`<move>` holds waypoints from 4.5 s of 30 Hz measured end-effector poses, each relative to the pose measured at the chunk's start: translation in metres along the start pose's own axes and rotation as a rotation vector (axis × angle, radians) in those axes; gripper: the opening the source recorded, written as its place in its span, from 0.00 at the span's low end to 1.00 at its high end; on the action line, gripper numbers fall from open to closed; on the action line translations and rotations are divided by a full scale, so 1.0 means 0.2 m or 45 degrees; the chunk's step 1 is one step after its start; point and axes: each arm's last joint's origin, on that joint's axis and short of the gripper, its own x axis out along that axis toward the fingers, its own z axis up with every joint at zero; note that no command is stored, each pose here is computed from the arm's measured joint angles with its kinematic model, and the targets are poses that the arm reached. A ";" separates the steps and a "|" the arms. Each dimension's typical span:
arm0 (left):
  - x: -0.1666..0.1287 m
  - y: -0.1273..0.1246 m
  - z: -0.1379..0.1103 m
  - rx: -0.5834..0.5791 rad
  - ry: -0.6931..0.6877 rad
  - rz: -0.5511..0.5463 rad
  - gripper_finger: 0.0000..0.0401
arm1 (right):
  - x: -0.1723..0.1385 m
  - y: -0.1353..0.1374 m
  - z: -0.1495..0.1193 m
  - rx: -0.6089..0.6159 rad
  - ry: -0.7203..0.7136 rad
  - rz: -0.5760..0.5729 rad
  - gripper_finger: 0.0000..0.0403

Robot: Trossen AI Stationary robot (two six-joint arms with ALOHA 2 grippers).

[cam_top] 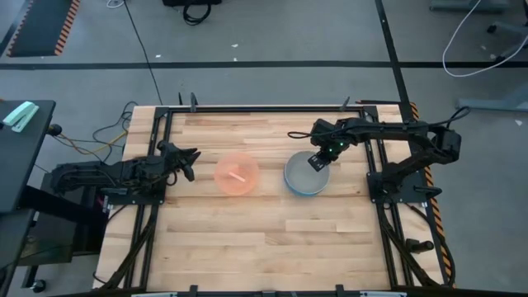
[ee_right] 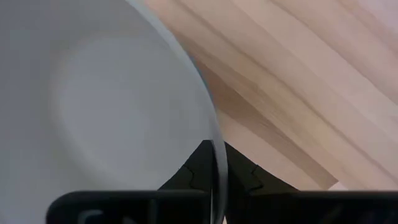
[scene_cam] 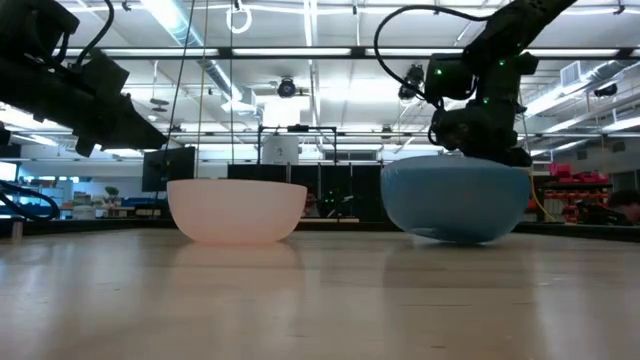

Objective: Nest bowls inside each other
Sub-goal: Stack the gray bowl on top of the blue bowl, then stack the light orange bowl on top of the gray bowl

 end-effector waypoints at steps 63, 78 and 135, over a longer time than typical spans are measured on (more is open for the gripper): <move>0.00 0.00 0.00 -0.022 0.001 0.001 0.27 | -0.16 0.21 -0.02 -0.158 -0.078 -0.154 0.11; 0.00 0.00 0.00 -0.036 0.006 -0.008 0.26 | -0.16 0.23 -0.05 -0.196 -0.054 -0.167 0.28; 0.78 -0.26 0.27 -0.109 1.317 0.097 0.27 | -0.35 0.67 -0.36 -0.534 -0.313 -0.077 0.27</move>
